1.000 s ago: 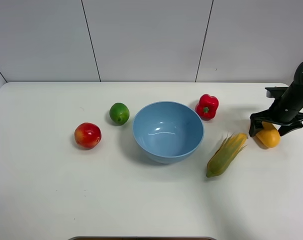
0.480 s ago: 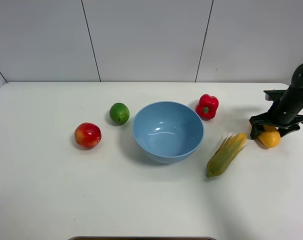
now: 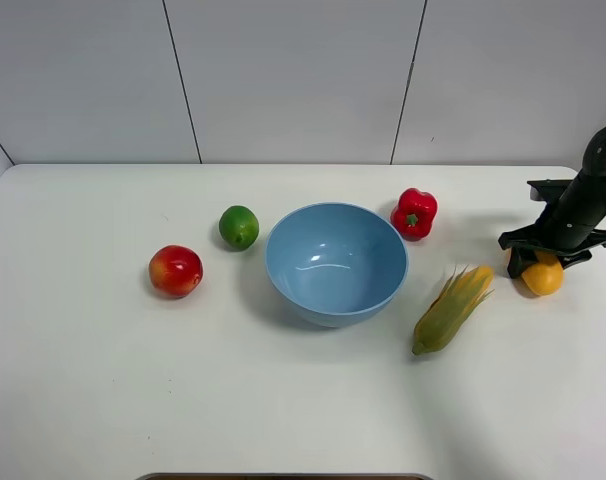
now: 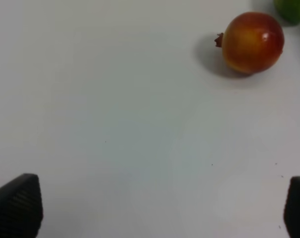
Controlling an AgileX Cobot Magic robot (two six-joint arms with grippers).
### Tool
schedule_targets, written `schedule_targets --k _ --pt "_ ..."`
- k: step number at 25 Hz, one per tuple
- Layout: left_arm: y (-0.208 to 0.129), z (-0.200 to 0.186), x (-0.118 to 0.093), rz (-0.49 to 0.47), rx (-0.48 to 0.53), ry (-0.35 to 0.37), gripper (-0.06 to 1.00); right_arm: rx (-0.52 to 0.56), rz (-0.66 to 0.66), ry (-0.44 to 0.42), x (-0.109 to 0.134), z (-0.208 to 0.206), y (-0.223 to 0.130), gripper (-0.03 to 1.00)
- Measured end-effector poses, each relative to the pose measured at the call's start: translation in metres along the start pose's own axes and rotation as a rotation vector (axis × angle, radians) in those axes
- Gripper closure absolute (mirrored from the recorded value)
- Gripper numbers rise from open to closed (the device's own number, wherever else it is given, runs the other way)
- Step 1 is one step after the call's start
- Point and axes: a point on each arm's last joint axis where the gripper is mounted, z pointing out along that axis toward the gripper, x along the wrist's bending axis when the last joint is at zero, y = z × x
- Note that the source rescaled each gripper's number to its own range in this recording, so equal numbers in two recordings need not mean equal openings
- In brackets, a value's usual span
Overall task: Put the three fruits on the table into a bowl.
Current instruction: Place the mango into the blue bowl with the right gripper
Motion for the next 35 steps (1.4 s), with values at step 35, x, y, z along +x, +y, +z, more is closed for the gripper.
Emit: schedule_targets --k 35 --pt "0.000 0.000 0.000 0.000 0.000 0.000 -0.05 -0.270 0.002 0.105 0.031 -0.115 -0.001 0.96"
